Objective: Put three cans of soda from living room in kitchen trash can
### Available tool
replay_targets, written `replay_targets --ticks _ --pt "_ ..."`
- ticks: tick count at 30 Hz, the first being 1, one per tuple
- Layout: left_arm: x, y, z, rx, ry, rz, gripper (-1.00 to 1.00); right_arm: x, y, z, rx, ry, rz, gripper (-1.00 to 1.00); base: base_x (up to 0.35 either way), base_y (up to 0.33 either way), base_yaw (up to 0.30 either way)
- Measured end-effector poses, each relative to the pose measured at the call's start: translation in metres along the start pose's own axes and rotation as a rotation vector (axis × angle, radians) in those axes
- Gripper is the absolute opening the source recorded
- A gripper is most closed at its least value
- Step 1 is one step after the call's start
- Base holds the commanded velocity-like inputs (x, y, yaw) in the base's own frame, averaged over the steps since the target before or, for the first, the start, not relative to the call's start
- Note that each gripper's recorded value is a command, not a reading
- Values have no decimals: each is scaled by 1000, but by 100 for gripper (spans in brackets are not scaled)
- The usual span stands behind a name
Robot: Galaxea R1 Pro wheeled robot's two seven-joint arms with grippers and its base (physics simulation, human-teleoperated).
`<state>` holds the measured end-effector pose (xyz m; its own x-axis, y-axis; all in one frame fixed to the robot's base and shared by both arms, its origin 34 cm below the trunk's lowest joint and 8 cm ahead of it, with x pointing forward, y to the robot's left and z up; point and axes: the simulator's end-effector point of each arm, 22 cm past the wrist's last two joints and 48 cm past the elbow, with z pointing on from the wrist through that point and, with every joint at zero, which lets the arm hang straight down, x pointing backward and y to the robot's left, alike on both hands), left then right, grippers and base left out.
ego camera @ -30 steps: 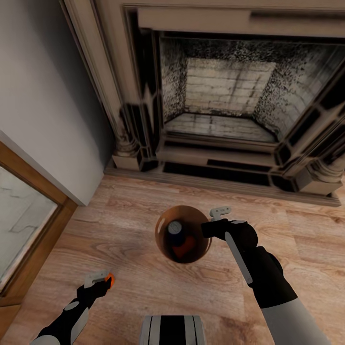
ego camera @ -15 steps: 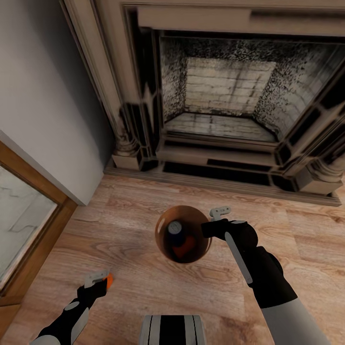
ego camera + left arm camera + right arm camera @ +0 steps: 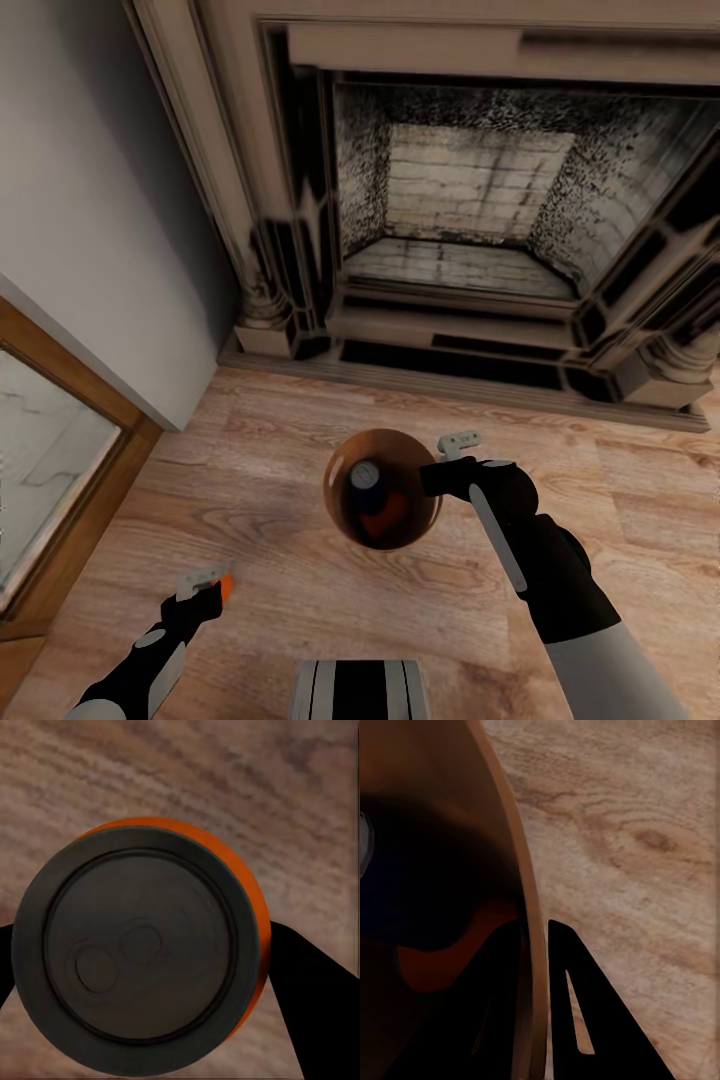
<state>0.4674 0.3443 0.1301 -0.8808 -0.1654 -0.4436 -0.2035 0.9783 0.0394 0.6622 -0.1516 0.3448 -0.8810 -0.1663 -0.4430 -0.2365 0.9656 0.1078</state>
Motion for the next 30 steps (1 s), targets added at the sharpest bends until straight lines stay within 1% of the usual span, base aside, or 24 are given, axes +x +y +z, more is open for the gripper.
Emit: replay_targets --ticks 10,30 --pt "-16 -1 -18 2 -2 1 -100 -16 1 -18 1 -2 0 -100 0 0 0" --pt "-61 -3 -58 7 -31 -3 -100 -57 4 -66 4 -31 -7 -100 0 0 0"
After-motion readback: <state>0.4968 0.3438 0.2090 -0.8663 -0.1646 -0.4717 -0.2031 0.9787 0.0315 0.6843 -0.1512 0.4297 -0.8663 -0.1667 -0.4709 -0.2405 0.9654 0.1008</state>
